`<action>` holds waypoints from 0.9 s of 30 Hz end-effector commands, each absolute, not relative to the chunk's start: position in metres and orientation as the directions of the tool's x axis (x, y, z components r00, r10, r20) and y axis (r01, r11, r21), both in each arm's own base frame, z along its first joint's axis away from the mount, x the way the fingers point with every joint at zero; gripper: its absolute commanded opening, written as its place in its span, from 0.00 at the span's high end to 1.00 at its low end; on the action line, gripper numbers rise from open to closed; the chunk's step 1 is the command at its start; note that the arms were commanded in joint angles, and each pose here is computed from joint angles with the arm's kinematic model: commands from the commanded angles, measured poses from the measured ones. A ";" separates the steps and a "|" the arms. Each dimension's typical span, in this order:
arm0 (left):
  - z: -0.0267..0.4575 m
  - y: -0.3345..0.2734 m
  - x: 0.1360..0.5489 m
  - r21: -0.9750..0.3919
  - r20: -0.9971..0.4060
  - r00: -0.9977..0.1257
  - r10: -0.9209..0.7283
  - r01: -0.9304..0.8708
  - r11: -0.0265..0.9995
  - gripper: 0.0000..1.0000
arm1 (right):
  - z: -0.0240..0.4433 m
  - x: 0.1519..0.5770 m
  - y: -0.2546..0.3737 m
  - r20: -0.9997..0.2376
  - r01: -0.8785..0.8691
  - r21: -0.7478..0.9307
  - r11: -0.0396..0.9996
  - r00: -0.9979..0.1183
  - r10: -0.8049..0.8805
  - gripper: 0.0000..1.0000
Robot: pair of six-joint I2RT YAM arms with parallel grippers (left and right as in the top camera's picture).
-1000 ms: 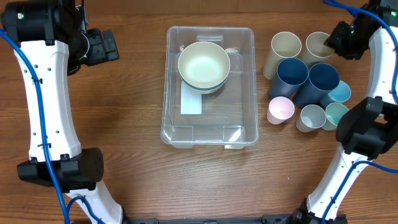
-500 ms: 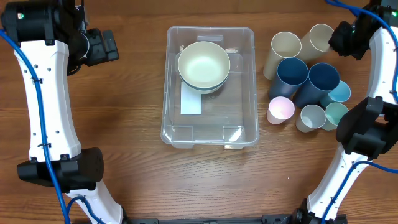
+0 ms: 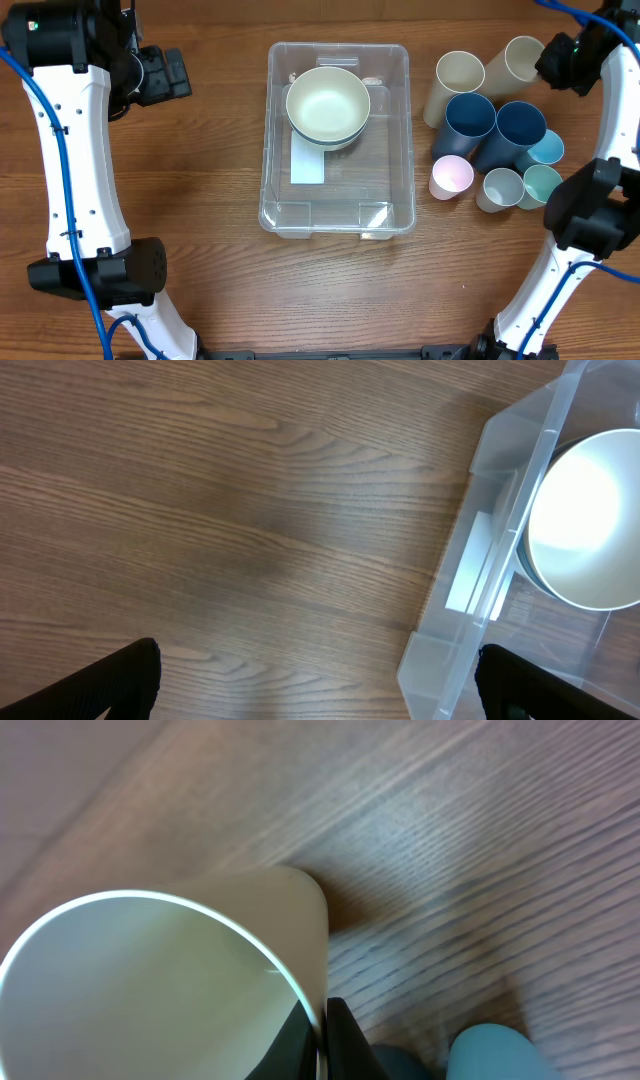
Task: Pack container
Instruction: 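Lift the cream cup and lower it into the bin's right side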
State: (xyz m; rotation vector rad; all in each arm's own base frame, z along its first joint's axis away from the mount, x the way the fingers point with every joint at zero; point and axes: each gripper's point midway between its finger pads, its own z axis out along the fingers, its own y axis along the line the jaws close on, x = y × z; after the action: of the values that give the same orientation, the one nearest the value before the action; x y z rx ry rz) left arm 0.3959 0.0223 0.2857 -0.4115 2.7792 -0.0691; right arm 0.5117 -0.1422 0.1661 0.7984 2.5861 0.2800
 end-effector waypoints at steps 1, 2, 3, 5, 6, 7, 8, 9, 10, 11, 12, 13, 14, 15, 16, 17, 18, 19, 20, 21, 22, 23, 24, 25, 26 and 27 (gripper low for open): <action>0.289 0.022 0.395 -0.085 -0.326 -0.906 -0.269 -0.255 0.963 0.00 | 0.291 0.499 -0.130 -0.552 0.396 0.357 0.846 -0.641 0.533 0.96; 0.289 0.022 0.395 -0.085 -0.326 -0.906 -0.269 -0.255 0.963 0.00 | 0.305 0.494 -0.126 -0.571 0.384 0.359 0.850 -0.630 0.526 0.96; 0.289 0.022 0.395 -0.085 -0.326 -0.906 -0.269 -0.255 0.963 0.00 | 0.318 0.488 -0.121 -0.589 0.372 0.362 0.855 -0.620 0.519 0.96; 0.289 0.022 0.395 -0.085 -0.326 -0.906 -0.269 -0.255 0.963 0.00 | 0.341 0.475 -0.110 -0.614 0.349 0.365 0.864 -0.607 0.504 0.96; 0.289 0.022 0.395 -0.085 -0.326 -0.906 -0.269 -0.256 0.963 0.00 | 0.349 0.468 -0.104 -0.621 0.339 0.365 0.867 -0.605 0.498 0.96; 0.289 0.022 0.395 -0.085 -0.326 -0.906 -0.269 -0.255 0.963 0.00 | 0.358 0.459 -0.095 -0.624 0.326 0.365 0.872 -0.610 0.489 0.96; 0.289 0.022 0.395 -0.085 -0.326 -0.906 -0.269 -0.255 0.963 0.00 | 0.363 0.451 -0.087 -0.623 0.316 0.366 0.876 -0.616 0.482 0.96; 0.289 0.022 0.395 -0.085 -0.326 -0.906 -0.269 -0.255 0.963 0.00 | 0.368 0.444 -0.079 -0.620 0.306 0.365 0.879 -0.624 0.475 0.96; 0.289 0.022 0.395 -0.085 -0.326 -0.906 -0.269 -0.255 0.963 0.00 | 0.371 0.437 -0.071 -0.616 0.296 0.364 0.883 -0.635 0.467 0.96; 0.289 0.022 0.395 -0.085 -0.326 -0.906 -0.269 -0.255 0.963 0.00 | 0.373 0.430 -0.062 -0.610 0.284 0.364 0.887 -0.647 0.458 0.96; 0.289 0.022 0.395 -0.085 -0.326 -0.906 -0.269 -0.255 0.963 0.00 | 0.375 0.422 -0.050 -0.601 0.269 0.363 0.892 -0.664 0.445 0.96; 0.289 0.022 0.395 -0.085 -0.326 -0.906 -0.269 -0.255 0.963 0.00 | 0.376 0.418 -0.044 -0.595 0.260 0.362 0.895 -0.675 0.437 0.96; 0.289 0.022 0.395 -0.085 -0.326 -0.906 -0.269 -0.255 0.963 0.00 | 0.376 0.411 -0.032 -0.582 0.244 0.360 0.900 -0.695 0.421 0.96; 0.289 0.023 0.395 -0.085 -0.326 -0.906 -0.269 -0.256 0.963 0.00 | 0.372 0.401 -0.014 -0.557 0.217 0.354 0.910 -0.732 0.392 0.96; 0.289 0.022 0.395 -0.085 -0.326 -0.906 -0.269 -0.255 0.963 0.00 | 0.369 0.397 -0.006 -0.538 0.208 0.352 0.913 -0.753 0.379 0.96; 0.289 0.022 0.395 -0.085 -0.326 -0.906 -0.269 -0.255 0.963 0.00 | 0.365 0.392 0.002 -0.518 0.199 0.349 0.916 -0.773 0.366 0.96; 0.289 0.022 0.395 -0.085 -0.326 -0.906 -0.269 -0.255 0.963 0.00 | 0.361 0.387 0.011 -0.499 0.180 0.340 0.923 -0.797 0.340 0.96; 0.289 0.022 0.395 -0.085 -0.326 -0.906 -0.269 -0.255 0.963 0.00 | 0.358 0.383 0.018 -0.489 0.155 0.329 0.932 -0.816 0.308 0.96; 0.289 0.022 0.395 -0.085 -0.326 -0.906 -0.269 -0.255 0.963 0.00 | 0.356 0.379 0.028 -0.480 0.124 0.319 0.940 -0.833 0.273 0.96; 0.289 0.022 0.395 -0.085 -0.326 -0.906 -0.269 -0.255 0.963 0.00 | 0.355 0.377 0.035 -0.477 0.099 0.312 0.945 -0.844 0.246 0.96; 0.289 0.022 0.395 -0.085 -0.326 -0.906 -0.269 -0.255 0.963 0.00 | 0.354 0.376 0.040 -0.475 0.081 0.308 0.948 -0.850 0.227 0.96; 0.289 0.022 0.395 -0.085 -0.326 -0.906 -0.269 -0.255 0.963 0.00 | 0.353 0.374 0.046 -0.473 0.061 0.305 0.950 -0.857 0.206 0.96; 0.289 0.022 0.395 -0.085 -0.326 -0.906 -0.269 -0.255 0.963 0.00 | 0.352 0.371 0.054 -0.469 0.037 0.300 0.953 -0.864 0.181 0.96; 0.289 0.022 0.395 -0.085 -0.326 -0.906 -0.269 -0.255 0.963 0.00 | 0.352 0.370 0.057 -0.467 0.028 0.296 0.955 -0.868 0.170 0.96; 0.289 0.022 0.395 -0.085 -0.326 -0.906 -0.269 -0.255 0.963 0.00 | 0.350 0.368 0.062 -0.461 0.017 0.289 0.957 -0.874 0.154 0.96; 0.289 0.022 0.395 -0.085 -0.326 -0.906 -0.269 -0.255 0.963 0.00 | 0.349 0.365 0.066 -0.454 0.009 0.279 0.960 -0.880 0.140 0.96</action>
State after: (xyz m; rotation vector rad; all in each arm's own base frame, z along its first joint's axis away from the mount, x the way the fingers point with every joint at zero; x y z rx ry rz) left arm 0.3959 0.0223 0.2857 -0.4115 2.7792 -0.0691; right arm 0.3707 0.0541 0.3465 0.1914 2.6190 0.3936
